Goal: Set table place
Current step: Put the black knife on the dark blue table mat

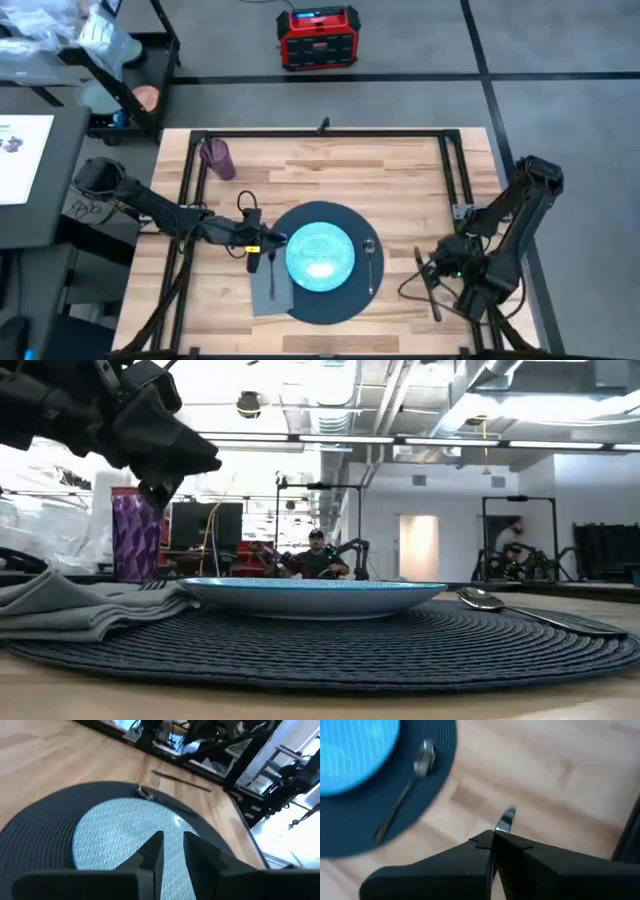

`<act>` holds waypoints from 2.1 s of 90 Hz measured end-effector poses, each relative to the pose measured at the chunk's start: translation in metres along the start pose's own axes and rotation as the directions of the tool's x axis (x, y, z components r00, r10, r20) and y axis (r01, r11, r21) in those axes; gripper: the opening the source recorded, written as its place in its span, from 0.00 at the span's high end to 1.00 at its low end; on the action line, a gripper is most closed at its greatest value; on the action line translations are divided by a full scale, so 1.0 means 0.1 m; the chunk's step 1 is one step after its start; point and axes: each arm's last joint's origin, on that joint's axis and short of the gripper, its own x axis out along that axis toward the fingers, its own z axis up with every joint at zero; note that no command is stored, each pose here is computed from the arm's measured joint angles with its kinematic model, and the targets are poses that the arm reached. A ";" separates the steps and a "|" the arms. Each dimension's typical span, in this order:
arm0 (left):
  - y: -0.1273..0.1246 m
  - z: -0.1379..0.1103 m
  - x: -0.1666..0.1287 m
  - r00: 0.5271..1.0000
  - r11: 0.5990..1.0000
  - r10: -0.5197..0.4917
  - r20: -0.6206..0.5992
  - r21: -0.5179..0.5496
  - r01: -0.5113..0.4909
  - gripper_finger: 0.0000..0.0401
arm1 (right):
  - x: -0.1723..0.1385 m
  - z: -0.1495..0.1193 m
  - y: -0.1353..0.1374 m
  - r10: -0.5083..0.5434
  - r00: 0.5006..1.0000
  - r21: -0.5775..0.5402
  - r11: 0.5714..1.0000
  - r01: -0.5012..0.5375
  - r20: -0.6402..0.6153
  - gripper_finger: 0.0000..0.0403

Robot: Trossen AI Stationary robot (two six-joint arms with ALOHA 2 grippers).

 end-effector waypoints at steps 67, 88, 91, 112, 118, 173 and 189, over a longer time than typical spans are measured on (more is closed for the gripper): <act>0.00 -0.09 0.13 0.998 0.998 0.031 -0.060 0.060 -0.027 0.86 | 0.30 -0.45 -0.08 0.145 0.909 0.086 0.989 -0.120 -0.391 1.00; 0.00 -0.11 0.14 0.997 0.999 0.028 -0.068 0.036 -0.025 0.86 | 0.41 -0.58 0.00 0.087 0.890 0.071 0.996 -0.061 -0.447 0.95; 0.00 -0.11 0.14 0.997 0.999 0.028 -0.068 0.035 -0.025 0.86 | 0.42 -0.60 0.00 0.069 0.888 0.064 0.997 -0.045 -0.454 0.93; 0.00 -0.09 0.14 0.998 0.999 0.017 -0.052 0.029 -0.016 0.86 | 0.52 -0.66 0.07 0.057 0.887 0.078 0.997 -0.024 -0.458 0.77; -0.01 -0.09 0.14 0.999 0.999 0.016 -0.050 0.028 -0.015 0.86 | 0.55 -0.68 0.07 0.045 0.890 0.071 0.997 -0.015 -0.453 0.75; -0.01 -0.08 0.14 0.999 1.000 0.012 -0.044 0.025 -0.011 0.86 | 0.78 -0.73 0.19 -0.034 0.886 -0.030 0.999 0.022 -0.462 0.97; -0.01 -0.08 0.14 0.999 1.000 0.010 -0.042 0.019 -0.009 0.86 | 0.78 -0.68 0.19 -0.040 0.883 -0.038 0.999 0.025 -0.467 1.00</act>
